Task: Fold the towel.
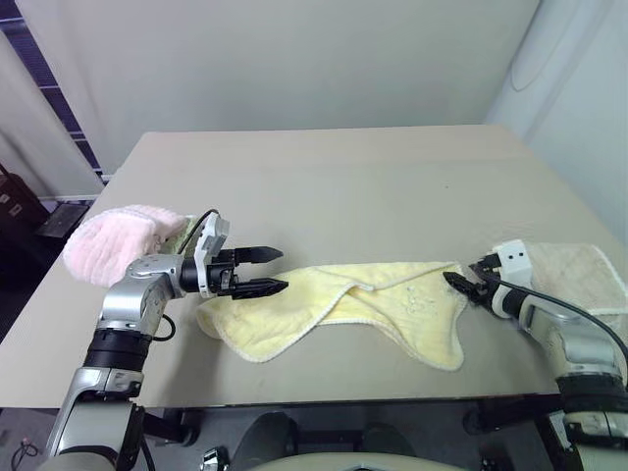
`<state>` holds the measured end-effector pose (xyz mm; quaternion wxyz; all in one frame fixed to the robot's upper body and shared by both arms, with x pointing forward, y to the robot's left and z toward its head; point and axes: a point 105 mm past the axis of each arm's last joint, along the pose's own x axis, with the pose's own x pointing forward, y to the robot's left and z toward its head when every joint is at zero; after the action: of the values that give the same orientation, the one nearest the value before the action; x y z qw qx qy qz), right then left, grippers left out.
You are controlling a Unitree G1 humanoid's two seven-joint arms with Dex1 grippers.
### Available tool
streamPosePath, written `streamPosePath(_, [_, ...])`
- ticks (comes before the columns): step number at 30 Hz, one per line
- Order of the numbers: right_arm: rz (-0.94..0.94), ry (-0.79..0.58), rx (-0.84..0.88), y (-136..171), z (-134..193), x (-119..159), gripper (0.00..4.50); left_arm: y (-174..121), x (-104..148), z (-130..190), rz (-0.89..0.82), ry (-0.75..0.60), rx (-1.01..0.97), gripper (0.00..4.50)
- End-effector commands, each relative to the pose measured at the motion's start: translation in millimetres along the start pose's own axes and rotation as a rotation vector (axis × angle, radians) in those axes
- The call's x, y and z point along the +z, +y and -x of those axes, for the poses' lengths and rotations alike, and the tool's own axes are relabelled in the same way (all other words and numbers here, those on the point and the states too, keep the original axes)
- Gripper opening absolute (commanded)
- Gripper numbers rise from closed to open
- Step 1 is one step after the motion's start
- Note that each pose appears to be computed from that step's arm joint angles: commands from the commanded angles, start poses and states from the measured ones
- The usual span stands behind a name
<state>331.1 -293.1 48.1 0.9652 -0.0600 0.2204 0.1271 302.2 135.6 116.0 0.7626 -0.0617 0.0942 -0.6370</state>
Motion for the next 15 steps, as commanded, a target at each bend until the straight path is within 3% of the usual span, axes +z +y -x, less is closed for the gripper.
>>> streamPosePath(1, [0.079, -0.013, 0.003, -7, -3, 9, 3.41, -4, 12, 4, -0.040, -0.030, 0.009, 4.50])
streamPosePath(11, [0.164, 0.024, 0.159, 12, -13, 13, 3.41, -14, 11, 12, -0.031, -0.023, 0.029, 4.50])
streamPosePath(15, [0.175, 0.043, 0.145, 12, -18, 10, 3.41, -11, 9, 14, -0.037, -0.017, 0.046, 4.50])
